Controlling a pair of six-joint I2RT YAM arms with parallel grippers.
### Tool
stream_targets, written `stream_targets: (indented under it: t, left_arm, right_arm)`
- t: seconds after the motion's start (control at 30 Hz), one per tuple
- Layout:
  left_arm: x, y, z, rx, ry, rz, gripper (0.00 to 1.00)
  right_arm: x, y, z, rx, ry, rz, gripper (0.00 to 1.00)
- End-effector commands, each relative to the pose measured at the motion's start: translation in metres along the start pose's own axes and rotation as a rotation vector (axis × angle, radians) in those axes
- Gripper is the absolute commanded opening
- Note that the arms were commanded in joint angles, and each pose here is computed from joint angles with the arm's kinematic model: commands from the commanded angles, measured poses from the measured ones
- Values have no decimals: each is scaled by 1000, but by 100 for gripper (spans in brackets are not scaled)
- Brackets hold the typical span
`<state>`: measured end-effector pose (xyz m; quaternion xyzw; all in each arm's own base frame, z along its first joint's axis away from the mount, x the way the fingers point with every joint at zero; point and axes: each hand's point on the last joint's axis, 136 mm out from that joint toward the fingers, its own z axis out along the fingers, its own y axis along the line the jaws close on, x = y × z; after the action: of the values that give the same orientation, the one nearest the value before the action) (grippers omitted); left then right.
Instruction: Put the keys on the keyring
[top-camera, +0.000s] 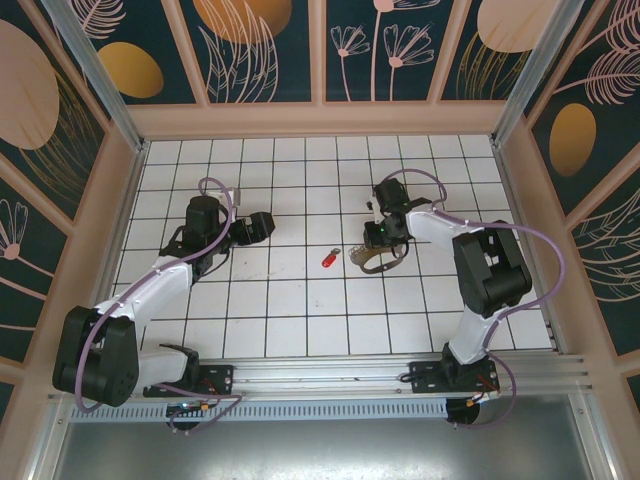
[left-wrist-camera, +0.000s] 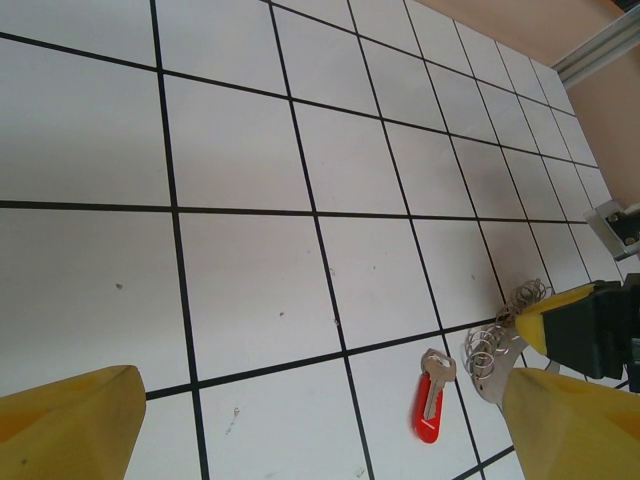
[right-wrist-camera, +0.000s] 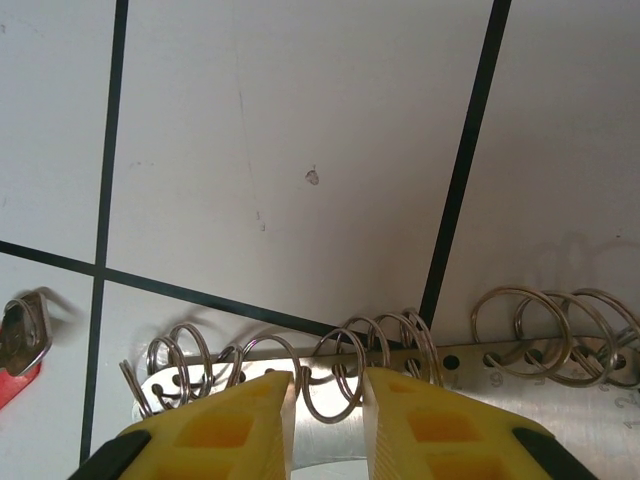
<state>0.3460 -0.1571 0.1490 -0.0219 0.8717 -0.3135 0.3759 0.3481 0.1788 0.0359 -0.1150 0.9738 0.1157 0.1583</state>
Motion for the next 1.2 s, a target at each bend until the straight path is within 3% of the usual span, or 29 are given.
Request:
stream_targets:
  t: [0.0,0.47,1.17]
  left_arm:
    - [-1,-5,-2,8,1,19,92]
    - [-1,-4,-2,6,0,20,92]
    - [-1,-5,-5,5,-5,19,92]
  right_arm:
    - [0,-1,7,0,11,17,26]
    - [-5,1,17,-12,8,28,25]
    - [-10,0,23,-12,-8,27,15]
